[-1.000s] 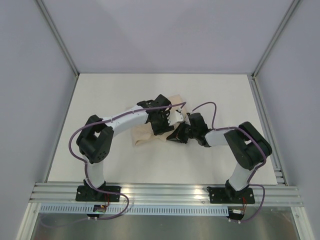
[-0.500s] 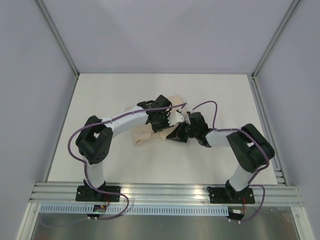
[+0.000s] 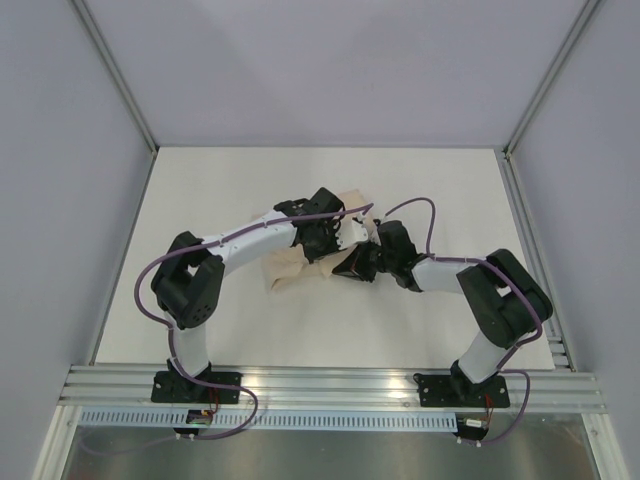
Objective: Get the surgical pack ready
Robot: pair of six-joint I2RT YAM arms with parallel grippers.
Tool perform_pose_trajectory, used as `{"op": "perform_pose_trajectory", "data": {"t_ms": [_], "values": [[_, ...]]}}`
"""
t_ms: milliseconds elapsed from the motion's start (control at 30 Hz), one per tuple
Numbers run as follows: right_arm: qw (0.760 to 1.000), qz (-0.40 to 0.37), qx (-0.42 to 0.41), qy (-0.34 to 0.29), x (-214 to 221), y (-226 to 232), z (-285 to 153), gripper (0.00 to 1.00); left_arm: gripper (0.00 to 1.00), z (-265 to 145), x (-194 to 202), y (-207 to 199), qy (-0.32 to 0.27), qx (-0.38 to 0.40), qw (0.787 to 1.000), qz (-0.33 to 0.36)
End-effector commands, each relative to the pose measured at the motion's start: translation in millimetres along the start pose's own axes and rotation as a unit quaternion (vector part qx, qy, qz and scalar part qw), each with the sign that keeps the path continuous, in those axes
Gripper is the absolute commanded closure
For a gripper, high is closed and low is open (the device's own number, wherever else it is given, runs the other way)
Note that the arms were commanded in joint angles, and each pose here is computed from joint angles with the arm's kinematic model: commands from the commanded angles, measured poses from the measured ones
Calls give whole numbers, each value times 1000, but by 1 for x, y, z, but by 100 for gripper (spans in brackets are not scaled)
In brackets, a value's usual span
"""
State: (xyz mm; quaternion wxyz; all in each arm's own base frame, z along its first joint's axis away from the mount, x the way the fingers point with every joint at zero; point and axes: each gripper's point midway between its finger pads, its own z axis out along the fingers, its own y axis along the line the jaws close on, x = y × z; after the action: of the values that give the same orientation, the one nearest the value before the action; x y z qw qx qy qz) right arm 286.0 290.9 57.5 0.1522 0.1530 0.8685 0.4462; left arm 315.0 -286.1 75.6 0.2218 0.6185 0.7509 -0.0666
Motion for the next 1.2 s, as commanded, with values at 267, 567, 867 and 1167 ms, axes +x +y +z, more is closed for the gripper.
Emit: {"op": "perform_pose_trajectory", "data": {"t_ms": [267, 567, 867, 1167], "values": [[999, -25, -28, -28, -17, 29, -5, 99, 100, -53, -24, 30, -35, -69, 997, 9], [999, -33, -25, -31, -20, 34, -7, 100, 74, -39, -9, 23, 0, -49, 999, 17], [999, -25, -4, -40, -21, 21, -5, 99, 51, -30, -5, -7, 3, 33, 999, 2], [999, -12, 13, -41, -7, 1, -17, 100, 51, -7, -5, -3, 10, 32, 999, -7]]}}
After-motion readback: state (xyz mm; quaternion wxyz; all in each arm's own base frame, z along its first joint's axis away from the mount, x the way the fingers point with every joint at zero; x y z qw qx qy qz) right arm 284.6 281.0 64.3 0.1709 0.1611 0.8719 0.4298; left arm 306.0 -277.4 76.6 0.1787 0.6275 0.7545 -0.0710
